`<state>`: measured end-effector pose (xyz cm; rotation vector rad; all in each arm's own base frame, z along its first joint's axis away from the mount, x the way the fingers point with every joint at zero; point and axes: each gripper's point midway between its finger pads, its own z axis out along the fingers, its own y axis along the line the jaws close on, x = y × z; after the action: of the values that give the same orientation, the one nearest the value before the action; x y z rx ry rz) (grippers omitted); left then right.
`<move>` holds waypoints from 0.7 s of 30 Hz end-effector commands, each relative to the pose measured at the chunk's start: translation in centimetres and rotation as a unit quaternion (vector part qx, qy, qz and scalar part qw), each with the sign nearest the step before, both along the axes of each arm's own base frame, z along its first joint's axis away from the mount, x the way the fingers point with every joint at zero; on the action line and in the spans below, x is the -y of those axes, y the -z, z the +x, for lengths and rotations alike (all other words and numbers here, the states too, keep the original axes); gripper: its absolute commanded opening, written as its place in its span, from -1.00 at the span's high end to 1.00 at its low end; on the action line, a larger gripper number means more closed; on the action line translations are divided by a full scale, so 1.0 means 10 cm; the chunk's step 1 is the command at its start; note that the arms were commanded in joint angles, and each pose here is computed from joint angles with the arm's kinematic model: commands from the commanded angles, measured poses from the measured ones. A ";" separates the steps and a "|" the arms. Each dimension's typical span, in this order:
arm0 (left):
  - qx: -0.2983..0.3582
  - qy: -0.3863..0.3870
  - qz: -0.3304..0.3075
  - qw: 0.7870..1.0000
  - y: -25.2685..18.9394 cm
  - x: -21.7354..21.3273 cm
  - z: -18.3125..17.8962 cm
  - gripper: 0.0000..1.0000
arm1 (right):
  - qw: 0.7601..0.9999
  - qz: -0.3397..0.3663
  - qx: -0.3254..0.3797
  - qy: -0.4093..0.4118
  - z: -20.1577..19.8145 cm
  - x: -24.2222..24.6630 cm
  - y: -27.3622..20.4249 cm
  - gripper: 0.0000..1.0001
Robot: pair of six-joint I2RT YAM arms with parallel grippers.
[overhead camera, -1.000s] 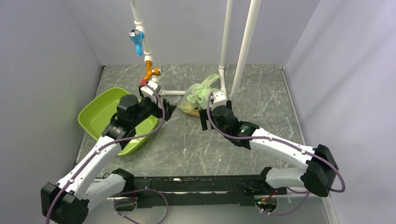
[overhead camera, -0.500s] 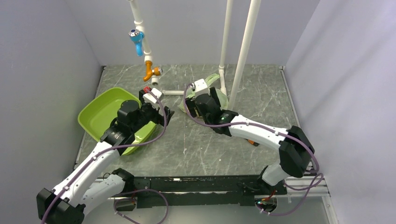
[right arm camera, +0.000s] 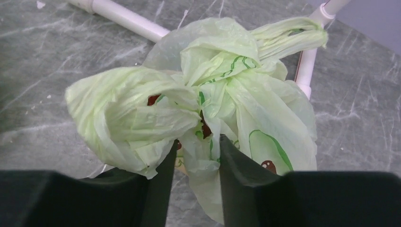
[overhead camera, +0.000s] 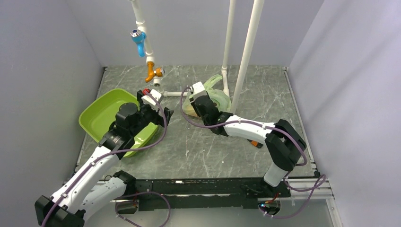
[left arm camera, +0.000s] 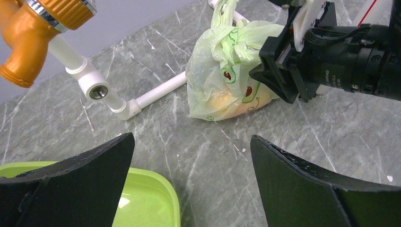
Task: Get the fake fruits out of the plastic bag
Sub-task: Move the plastic bag to the center of the board.
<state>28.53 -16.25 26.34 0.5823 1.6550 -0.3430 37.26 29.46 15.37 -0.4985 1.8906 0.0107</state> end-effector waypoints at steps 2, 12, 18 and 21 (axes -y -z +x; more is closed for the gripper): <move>0.008 0.014 -0.001 1.000 -0.08 0.07 0.03 -0.99 | 0.998 0.034 0.039 -0.024 -0.03 -0.05 -0.15 0.54; -0.002 0.032 -0.004 0.999 -0.03 0.15 0.01 -0.99 | 0.984 0.106 -0.019 -0.145 -0.67 -0.26 -0.14 1.00; -0.023 0.088 -0.007 0.996 -0.01 0.35 -0.07 -0.99 | 0.959 0.171 -0.065 -0.219 -1.26 -0.23 -0.06 1.00; -0.033 0.095 -0.003 0.995 0.02 0.39 -0.08 -0.99 | 0.947 0.184 -0.090 -0.248 -1.52 -0.21 0.03 1.00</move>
<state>28.33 -18.58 23.86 0.6825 1.7217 -0.4384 25.75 30.04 14.89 -0.6724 1.8481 0.5323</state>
